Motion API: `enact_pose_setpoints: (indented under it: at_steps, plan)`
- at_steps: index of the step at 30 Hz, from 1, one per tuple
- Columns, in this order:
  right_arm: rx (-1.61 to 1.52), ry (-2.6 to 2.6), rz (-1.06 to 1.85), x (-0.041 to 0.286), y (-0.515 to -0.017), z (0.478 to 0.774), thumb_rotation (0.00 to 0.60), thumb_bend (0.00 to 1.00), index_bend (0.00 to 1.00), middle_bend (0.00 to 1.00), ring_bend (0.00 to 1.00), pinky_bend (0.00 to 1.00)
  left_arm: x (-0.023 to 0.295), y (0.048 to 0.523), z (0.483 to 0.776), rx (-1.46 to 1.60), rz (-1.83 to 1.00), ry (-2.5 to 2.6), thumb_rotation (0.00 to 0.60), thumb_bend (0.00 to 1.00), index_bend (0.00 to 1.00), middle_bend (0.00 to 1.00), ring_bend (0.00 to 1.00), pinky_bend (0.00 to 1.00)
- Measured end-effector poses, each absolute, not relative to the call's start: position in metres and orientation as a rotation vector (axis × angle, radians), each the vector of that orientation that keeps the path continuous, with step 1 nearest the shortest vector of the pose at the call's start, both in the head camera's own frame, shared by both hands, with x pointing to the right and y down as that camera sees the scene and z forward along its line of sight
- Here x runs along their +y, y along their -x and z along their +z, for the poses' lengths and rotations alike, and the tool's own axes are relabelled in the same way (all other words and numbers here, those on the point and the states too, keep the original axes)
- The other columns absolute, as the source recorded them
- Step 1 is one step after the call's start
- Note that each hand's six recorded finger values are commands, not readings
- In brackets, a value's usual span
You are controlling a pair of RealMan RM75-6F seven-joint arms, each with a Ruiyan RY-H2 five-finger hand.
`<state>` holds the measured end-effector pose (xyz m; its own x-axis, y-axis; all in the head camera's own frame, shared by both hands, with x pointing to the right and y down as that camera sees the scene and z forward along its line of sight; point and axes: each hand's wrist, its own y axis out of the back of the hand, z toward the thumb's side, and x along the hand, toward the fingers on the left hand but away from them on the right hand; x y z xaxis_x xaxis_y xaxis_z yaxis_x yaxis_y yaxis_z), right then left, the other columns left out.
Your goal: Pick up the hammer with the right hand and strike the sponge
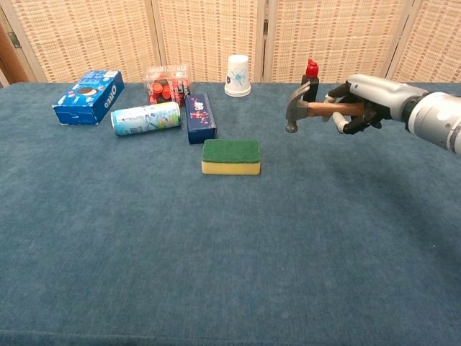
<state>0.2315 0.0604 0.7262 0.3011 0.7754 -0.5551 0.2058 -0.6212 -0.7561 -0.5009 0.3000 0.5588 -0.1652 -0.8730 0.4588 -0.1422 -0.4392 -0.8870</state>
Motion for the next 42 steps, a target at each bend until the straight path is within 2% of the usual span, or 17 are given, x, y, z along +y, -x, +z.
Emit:
enact_pose_setpoints:
  at_steps: [20,42]
  plan:
    - [-0.889,2.160,1.247,0.073,-0.229,0.696,0.600,0.84,0.66,0.81,0.74,0.84,0.295,0.492,0.558,1.154,-1.641,1.541,0.600,0.32,0.08,0.13,0.14,0.05]
    - [-0.869,2.212,1.188,0.073,-0.194,0.699,0.600,0.84,0.66,0.81,0.74,0.84,0.296,0.492,0.558,1.155,-1.647,1.536,0.600,0.32,0.08,0.13,0.13,0.05]
